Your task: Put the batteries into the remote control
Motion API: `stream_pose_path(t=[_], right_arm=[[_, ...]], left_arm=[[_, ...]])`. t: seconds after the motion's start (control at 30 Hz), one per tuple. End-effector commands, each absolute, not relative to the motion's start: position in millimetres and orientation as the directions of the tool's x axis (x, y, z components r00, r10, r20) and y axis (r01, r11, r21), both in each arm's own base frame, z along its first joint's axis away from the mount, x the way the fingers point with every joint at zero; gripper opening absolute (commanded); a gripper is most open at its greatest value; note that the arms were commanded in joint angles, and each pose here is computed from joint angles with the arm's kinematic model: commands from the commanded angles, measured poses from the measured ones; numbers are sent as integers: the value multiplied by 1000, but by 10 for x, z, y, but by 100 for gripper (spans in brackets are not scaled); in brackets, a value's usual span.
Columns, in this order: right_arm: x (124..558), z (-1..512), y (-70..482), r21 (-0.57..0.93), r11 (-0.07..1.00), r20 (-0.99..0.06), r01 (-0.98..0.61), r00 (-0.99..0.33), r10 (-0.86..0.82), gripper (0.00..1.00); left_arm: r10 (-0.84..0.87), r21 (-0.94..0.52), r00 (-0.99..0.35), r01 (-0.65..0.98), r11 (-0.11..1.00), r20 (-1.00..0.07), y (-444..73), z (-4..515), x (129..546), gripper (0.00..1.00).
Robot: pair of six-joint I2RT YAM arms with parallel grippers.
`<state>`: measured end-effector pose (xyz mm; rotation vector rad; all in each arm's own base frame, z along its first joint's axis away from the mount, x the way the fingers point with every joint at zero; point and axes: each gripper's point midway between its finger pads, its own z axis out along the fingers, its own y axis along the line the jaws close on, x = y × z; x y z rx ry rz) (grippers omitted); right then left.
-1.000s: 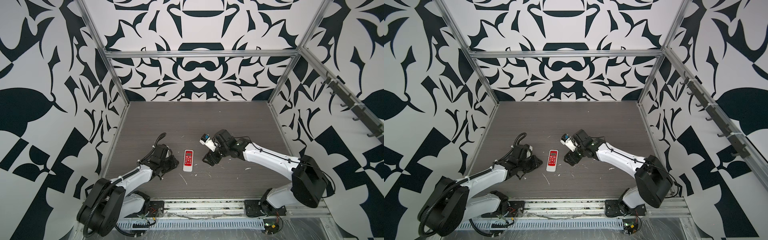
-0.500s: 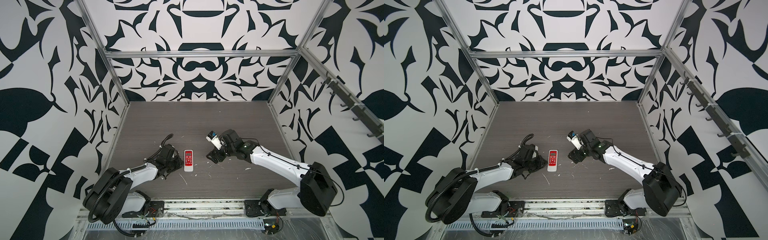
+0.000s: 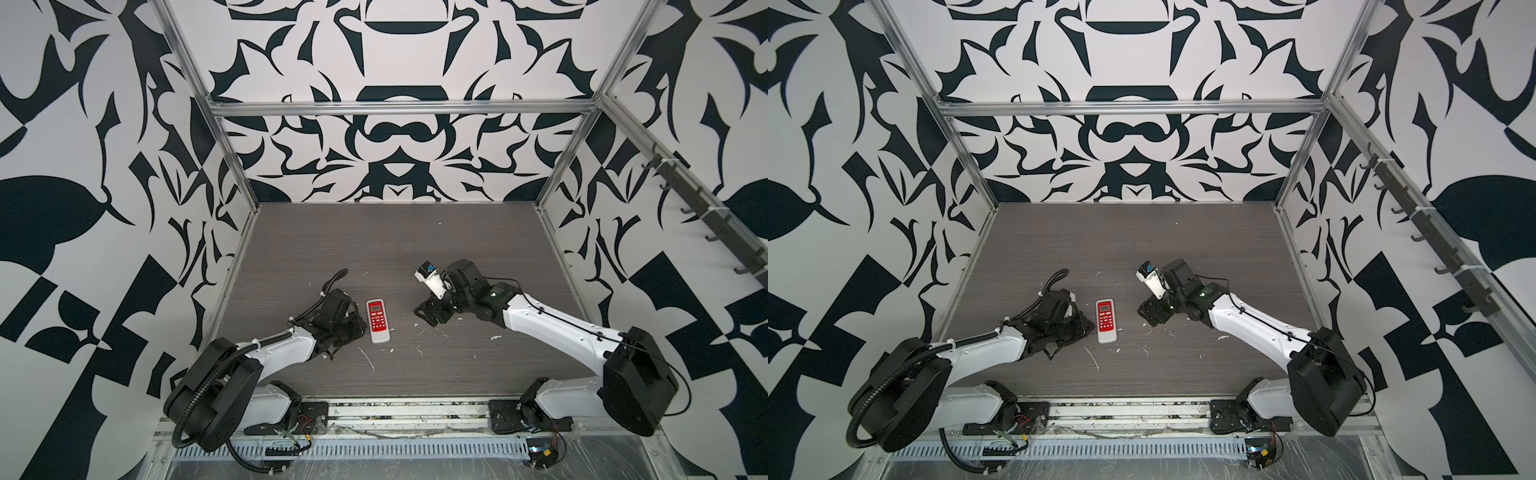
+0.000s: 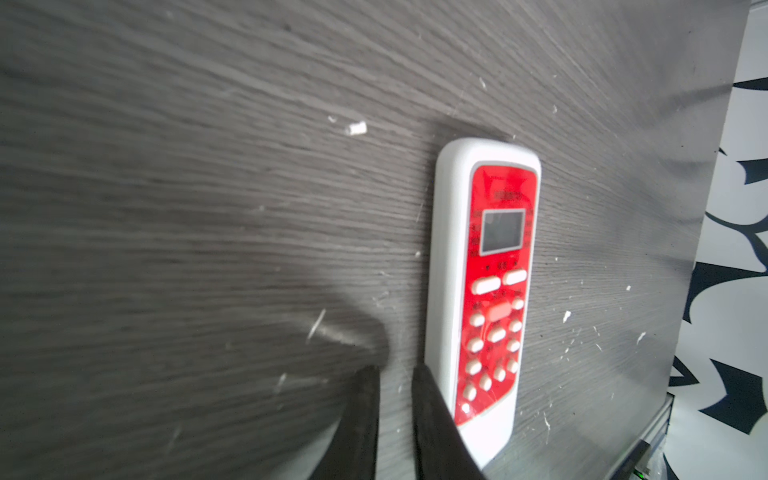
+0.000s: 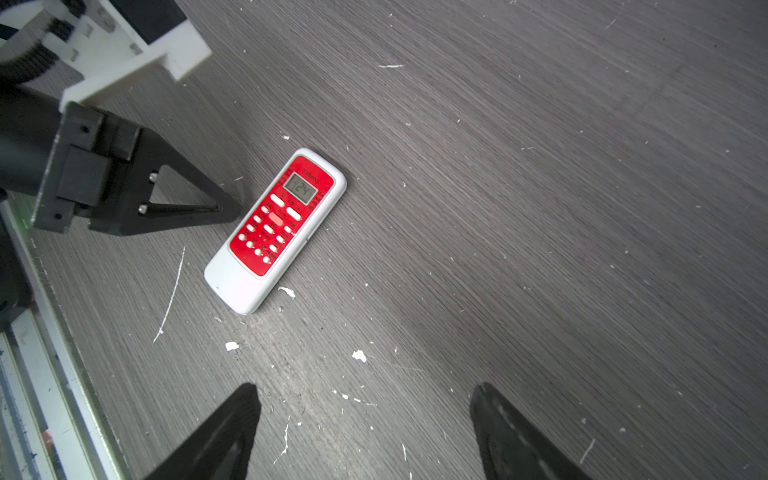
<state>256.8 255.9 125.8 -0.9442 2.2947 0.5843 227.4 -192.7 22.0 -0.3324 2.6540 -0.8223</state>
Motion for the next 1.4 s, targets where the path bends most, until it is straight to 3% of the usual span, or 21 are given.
stream_pose_path(t=[0.0, 0.47, 1.23, 1.3, 1.37], right_arm=[[2597, 1382, 2545, 165, 662, -689, -731, -566, -453, 84], [2545, 1429, 2529, 172, 655, -704, -736, -557, -441, 84], [2531, 1418, 2444, 140, 671, -711, -728, -546, -444, 85], [2536, 1426, 2405, 126, 683, -716, -720, -542, -439, 96], [2540, 1465, 2361, 109, 695, -733, -711, -530, -427, 99]], left_arm=[[-307, -532, -906, -113, 839, -292, -1865, 281, 2343, 19], [-315, -504, -884, -110, 857, -344, -1809, 342, 2735, 19], [-301, -514, -906, -114, 850, -297, -1917, 179, 2773, 19], [-299, -501, -901, -110, 859, -315, -1879, 231, 2771, 21], [-297, -483, -892, -104, 869, -342, -1824, 307, 2778, 27]])
